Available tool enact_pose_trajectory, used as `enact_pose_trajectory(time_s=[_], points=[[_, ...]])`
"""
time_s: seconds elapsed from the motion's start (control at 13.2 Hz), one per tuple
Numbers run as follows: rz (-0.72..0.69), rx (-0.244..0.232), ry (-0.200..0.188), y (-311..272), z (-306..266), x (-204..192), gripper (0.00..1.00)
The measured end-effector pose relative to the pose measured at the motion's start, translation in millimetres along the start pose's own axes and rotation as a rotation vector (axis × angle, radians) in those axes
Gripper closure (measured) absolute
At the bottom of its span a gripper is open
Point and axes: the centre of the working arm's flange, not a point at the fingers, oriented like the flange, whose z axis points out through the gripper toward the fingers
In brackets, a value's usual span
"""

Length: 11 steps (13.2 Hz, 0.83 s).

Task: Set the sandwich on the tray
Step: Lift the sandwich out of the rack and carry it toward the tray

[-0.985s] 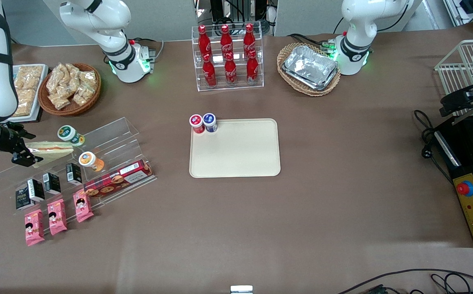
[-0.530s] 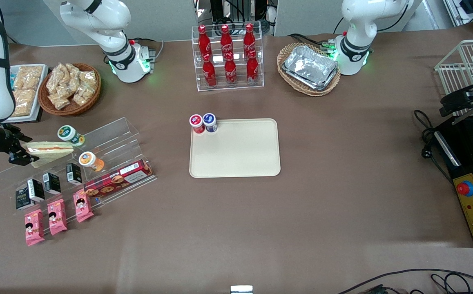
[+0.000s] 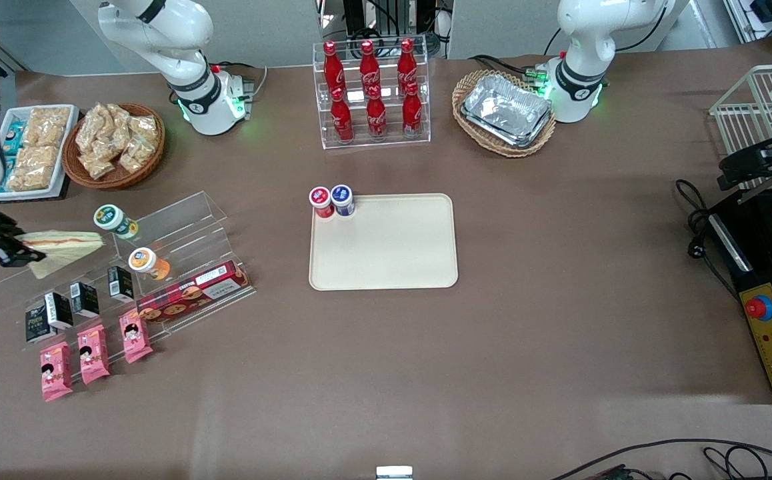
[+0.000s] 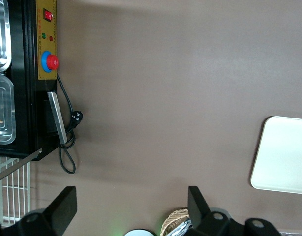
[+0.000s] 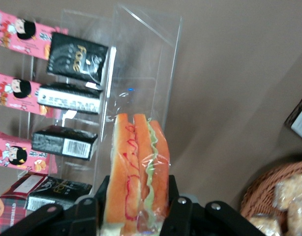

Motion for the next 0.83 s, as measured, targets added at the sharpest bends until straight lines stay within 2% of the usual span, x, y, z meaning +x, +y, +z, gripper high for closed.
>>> enact_pose_trajectory(time_s=[0.23, 0.45, 0.83], points=[[-0.083, -0.016, -0.017, 10.0, -32.8, 23.2, 0.53], [-0.200, -0.042, -0.039, -7.7, -67.4, 34.7, 0.53], [-0.578, -0.037, 0.000, -69.1, -100.3, 17.2, 0.53]])
